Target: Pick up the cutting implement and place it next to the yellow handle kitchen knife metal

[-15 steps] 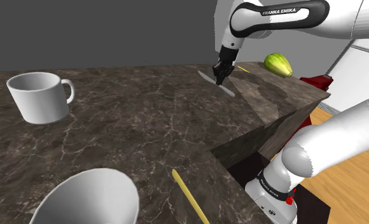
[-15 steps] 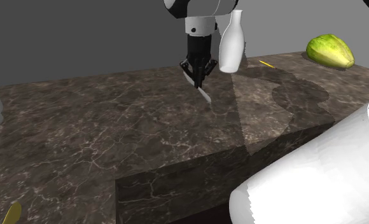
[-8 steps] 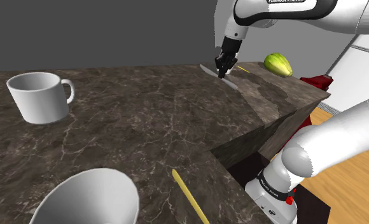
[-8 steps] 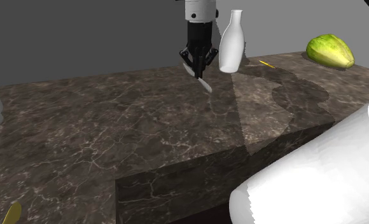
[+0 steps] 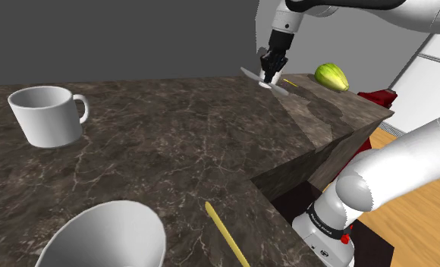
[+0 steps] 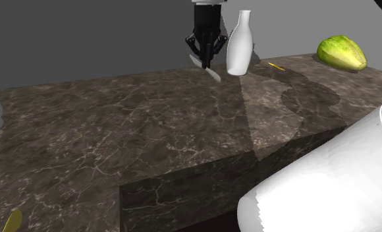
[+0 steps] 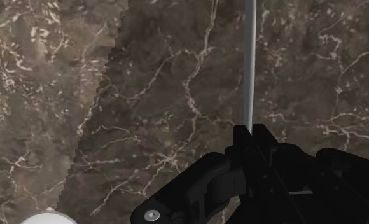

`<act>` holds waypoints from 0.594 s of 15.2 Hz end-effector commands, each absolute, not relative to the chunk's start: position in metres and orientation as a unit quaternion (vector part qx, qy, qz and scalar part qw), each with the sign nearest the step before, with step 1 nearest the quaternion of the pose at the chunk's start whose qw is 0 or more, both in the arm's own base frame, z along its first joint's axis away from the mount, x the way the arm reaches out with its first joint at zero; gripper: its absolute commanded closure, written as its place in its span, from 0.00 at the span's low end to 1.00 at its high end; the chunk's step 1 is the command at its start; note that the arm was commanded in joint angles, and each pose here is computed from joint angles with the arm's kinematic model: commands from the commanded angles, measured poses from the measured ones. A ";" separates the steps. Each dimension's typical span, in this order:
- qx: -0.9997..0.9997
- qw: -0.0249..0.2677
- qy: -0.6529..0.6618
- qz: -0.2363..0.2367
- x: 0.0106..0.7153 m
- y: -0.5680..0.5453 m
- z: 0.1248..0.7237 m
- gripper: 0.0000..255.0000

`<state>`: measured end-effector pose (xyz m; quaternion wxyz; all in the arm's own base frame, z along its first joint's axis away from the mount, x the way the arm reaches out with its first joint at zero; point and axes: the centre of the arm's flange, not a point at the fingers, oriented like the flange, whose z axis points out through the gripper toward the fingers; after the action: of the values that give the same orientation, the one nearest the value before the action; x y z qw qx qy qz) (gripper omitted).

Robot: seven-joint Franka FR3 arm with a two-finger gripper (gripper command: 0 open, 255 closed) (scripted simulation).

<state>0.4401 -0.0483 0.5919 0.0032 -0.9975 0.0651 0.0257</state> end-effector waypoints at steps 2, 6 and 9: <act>-0.998 0.003 0.065 0.026 0.440 -0.049 0.607 1.00; -0.998 0.003 0.065 0.026 0.430 -0.041 0.617 1.00; -0.998 0.003 0.065 0.026 0.398 -0.017 0.617 1.00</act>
<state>0.4088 -0.0222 0.6170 0.0034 -0.9976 0.0648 0.0258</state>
